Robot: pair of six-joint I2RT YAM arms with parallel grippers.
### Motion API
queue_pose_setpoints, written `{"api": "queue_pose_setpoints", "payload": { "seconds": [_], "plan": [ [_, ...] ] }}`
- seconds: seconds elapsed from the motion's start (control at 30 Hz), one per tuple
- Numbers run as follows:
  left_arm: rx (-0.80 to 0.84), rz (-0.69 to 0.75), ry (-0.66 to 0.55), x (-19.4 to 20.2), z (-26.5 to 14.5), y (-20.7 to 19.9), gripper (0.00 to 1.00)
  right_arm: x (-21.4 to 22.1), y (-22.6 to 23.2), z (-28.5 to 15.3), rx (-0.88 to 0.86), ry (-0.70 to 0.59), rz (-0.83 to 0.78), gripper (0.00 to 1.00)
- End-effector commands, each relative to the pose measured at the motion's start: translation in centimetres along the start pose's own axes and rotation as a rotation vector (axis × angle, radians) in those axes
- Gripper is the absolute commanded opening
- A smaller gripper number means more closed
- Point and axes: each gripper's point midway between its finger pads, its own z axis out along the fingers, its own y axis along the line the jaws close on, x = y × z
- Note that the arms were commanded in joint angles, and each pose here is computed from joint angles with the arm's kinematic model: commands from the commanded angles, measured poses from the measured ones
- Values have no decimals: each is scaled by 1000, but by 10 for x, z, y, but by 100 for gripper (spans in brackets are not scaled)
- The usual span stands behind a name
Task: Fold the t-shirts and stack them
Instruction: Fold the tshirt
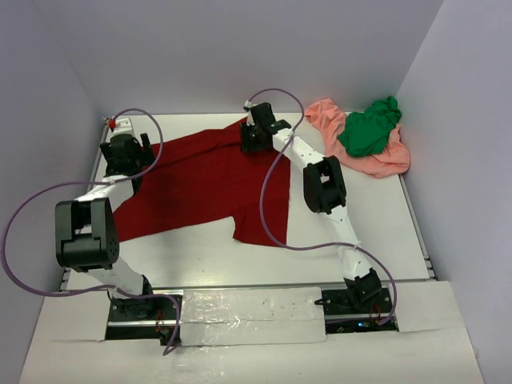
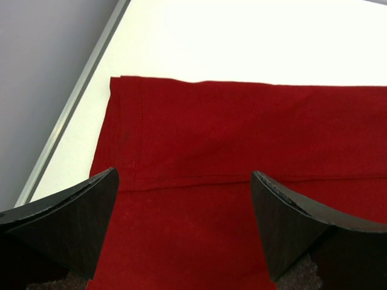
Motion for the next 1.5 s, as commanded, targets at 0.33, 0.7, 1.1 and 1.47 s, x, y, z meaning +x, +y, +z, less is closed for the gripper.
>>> {"api": "queue_pose_setpoints", "payload": {
  "seconds": [0.33,0.7,1.1,1.47],
  "plan": [
    [5,-23,-109,-36,-10,-1,99,-53,30,-23,146,-213,-321,47],
    [5,-16,-111,-35,-10,-1,99,-43,40,-10,318,-196,-562,49],
    [15,-18,-100,-35,-8,-4,99,-10,-2,2,516,-74,-727,50],
    [9,-16,-104,-36,-10,-2,99,-11,-11,0,581,-61,-804,48]
  ]
}}
